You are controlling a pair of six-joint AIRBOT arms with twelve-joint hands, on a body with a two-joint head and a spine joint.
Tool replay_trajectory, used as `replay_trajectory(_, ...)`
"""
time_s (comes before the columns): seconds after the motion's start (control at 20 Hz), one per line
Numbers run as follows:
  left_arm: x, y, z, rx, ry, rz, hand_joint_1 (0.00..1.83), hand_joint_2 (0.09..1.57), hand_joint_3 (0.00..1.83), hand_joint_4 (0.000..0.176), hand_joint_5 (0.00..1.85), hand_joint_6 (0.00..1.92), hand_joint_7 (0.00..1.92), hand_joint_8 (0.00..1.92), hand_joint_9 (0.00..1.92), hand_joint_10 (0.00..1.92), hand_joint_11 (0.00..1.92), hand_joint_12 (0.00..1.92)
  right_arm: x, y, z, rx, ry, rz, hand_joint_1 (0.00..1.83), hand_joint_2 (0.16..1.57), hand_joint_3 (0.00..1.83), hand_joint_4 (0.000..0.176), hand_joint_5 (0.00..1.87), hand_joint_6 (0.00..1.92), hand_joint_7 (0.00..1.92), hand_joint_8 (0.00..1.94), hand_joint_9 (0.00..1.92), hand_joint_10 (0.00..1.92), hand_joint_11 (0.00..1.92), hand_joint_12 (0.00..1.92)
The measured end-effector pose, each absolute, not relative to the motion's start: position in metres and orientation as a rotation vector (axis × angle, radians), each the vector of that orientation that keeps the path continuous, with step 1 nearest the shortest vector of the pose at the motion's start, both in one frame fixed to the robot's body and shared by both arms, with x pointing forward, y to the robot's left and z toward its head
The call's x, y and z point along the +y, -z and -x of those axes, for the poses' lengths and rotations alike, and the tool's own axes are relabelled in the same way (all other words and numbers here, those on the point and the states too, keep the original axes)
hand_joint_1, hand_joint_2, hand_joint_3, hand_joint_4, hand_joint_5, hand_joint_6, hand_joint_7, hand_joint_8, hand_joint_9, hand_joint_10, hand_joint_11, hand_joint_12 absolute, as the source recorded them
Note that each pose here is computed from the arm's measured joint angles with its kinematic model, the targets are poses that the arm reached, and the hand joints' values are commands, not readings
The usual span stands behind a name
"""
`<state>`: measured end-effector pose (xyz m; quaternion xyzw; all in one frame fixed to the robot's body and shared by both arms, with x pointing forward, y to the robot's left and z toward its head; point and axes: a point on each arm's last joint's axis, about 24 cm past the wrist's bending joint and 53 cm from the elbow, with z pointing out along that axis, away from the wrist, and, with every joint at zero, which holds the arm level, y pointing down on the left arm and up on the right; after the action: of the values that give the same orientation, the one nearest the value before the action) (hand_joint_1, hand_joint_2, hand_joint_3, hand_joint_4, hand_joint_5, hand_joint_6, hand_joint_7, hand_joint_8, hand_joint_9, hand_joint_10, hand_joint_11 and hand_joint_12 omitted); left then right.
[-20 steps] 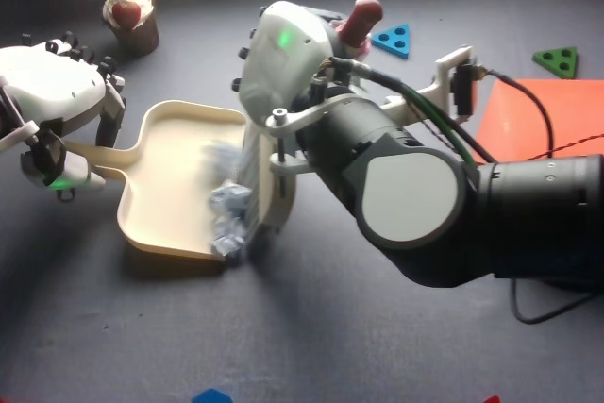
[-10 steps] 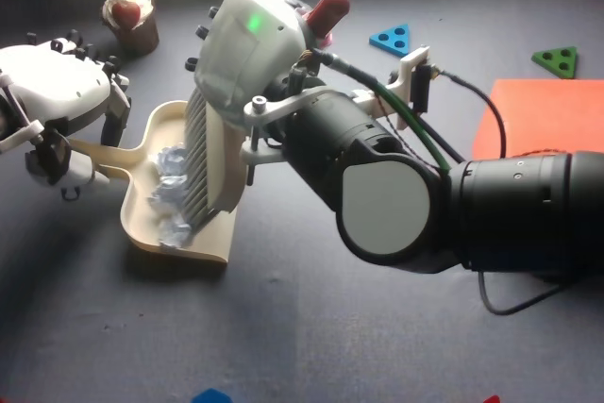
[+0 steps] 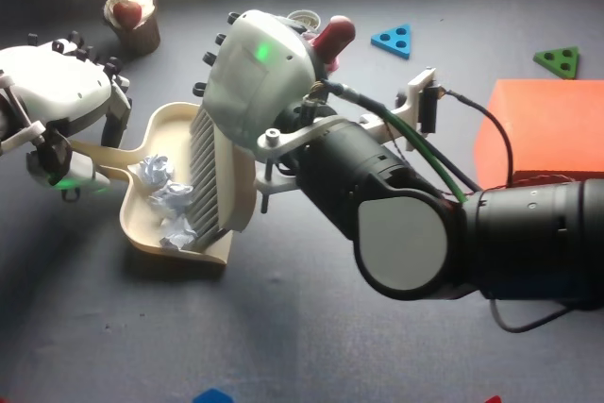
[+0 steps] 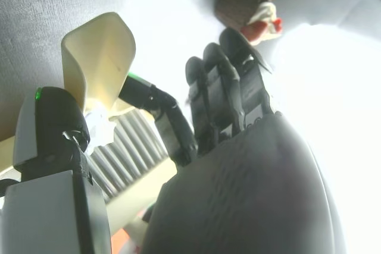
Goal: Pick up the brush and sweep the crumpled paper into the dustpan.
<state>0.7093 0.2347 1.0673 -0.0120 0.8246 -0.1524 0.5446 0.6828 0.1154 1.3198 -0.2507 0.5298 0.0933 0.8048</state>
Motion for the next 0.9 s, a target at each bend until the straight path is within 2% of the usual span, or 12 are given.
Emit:
replay_trajectory(0.15,0.235,-1.068,-0.709,1.955,0.361,0.028,1.06,1.16,0.00,0.000,0.91,1.10,0.36,0.00,0.27,0.00,0.00,0.70,0.101,-1.322,-0.687,1.133,-0.178,0.528,1.39,1.20,0.00,0.000,0.83,1.92,1.06,1.94,1.30,1.92,1.44,1.92)
replay_trajectory(0.3,0.235,-1.068,-0.709,1.955,0.362,0.028,1.05,1.16,0.00,0.000,0.89,1.13,0.34,0.00,0.26,0.00,0.00,0.68,0.094,-1.323,-0.690,1.135,-0.167,0.524,1.39,1.21,0.00,0.000,0.83,1.92,1.04,1.94,1.29,1.92,1.43,1.92)
replay_trajectory(0.35,0.234,-1.067,-0.709,1.956,0.362,0.028,1.04,1.16,0.00,0.032,0.89,1.12,0.35,0.00,0.28,0.01,0.00,0.69,0.096,-1.323,-0.690,1.135,-0.172,0.531,1.40,1.21,0.00,0.000,0.82,1.92,1.05,1.94,1.29,1.92,1.43,1.92)
replay_trajectory(0.4,0.234,-1.067,-0.709,1.956,0.362,0.028,1.04,1.16,0.00,0.027,0.90,1.11,0.35,0.00,0.29,0.01,0.00,0.70,0.098,-1.323,-0.689,1.132,-0.176,0.541,1.39,1.20,0.00,0.000,0.83,1.92,1.06,1.94,1.29,1.92,1.44,1.92)
replay_trajectory(0.45,0.234,-1.067,-0.709,1.956,0.362,0.028,1.04,1.16,0.00,0.035,0.90,1.11,0.36,0.00,0.29,0.01,0.00,0.69,0.100,-1.323,-0.688,1.129,-0.179,0.545,1.39,1.20,0.00,0.000,0.83,1.92,1.06,1.94,1.29,1.92,1.44,1.92)
replay_trajectory(0.5,0.234,-1.067,-0.709,1.956,0.362,0.028,1.05,1.15,0.00,0.019,0.92,1.08,0.38,0.01,0.32,0.01,0.00,0.77,0.103,-1.323,-0.686,1.129,-0.186,0.549,1.40,1.20,0.00,0.000,0.83,1.92,1.06,1.94,1.29,1.92,1.44,1.92)
replay_trajectory(0.55,0.234,-1.067,-0.709,1.956,0.362,0.028,1.07,1.14,0.00,0.000,0.94,1.05,0.38,0.00,0.31,0.01,0.00,0.75,0.106,-1.323,-0.685,1.129,-0.192,0.554,1.40,1.20,0.00,0.000,0.84,1.92,1.06,1.94,1.29,1.92,1.45,1.92)
replay_trajectory(0.65,0.234,-1.067,-0.709,1.956,0.362,0.028,1.07,1.15,0.00,0.000,0.92,1.07,0.36,0.00,0.28,0.00,0.00,0.66,0.115,-1.323,-0.683,1.126,-0.202,0.560,1.40,1.20,0.00,0.000,0.80,1.92,1.08,1.94,1.31,1.92,1.47,1.92)
replay_trajectory(0.7,0.234,-1.067,-0.709,1.956,0.362,0.028,1.07,1.15,0.00,0.000,0.92,1.07,0.36,0.00,0.28,0.00,0.00,0.66,0.118,-1.323,-0.683,1.128,-0.207,0.561,1.40,1.20,0.00,0.000,0.80,1.92,1.08,1.94,1.31,1.92,1.47,1.92)
replay_trajectory(0.8,0.234,-1.067,-0.709,1.956,0.362,0.028,1.07,1.13,0.00,0.001,0.95,1.04,0.38,0.01,0.30,0.01,0.00,0.77,0.122,-1.324,-0.683,1.140,-0.251,0.532,1.40,1.19,0.00,0.000,0.84,1.92,1.07,1.94,1.30,1.92,1.45,1.92)
replay_trajectory(0.85,0.234,-1.067,-0.709,1.956,0.362,0.028,1.06,1.14,0.00,0.000,0.93,1.06,0.36,0.00,0.27,0.01,0.00,0.70,0.123,-1.325,-0.684,1.150,-0.283,0.502,1.39,1.20,0.00,0.000,0.85,1.92,1.07,1.94,1.30,1.92,1.46,1.92)
replay_trajectory(0.9,0.234,-1.067,-0.709,1.956,0.362,0.028,1.05,1.15,0.00,0.014,0.92,1.08,0.36,0.00,0.28,0.01,0.00,0.70,0.124,-1.326,-0.683,1.157,-0.314,0.473,1.39,1.20,0.00,0.000,0.87,1.92,1.08,1.94,1.31,1.92,1.46,1.92)
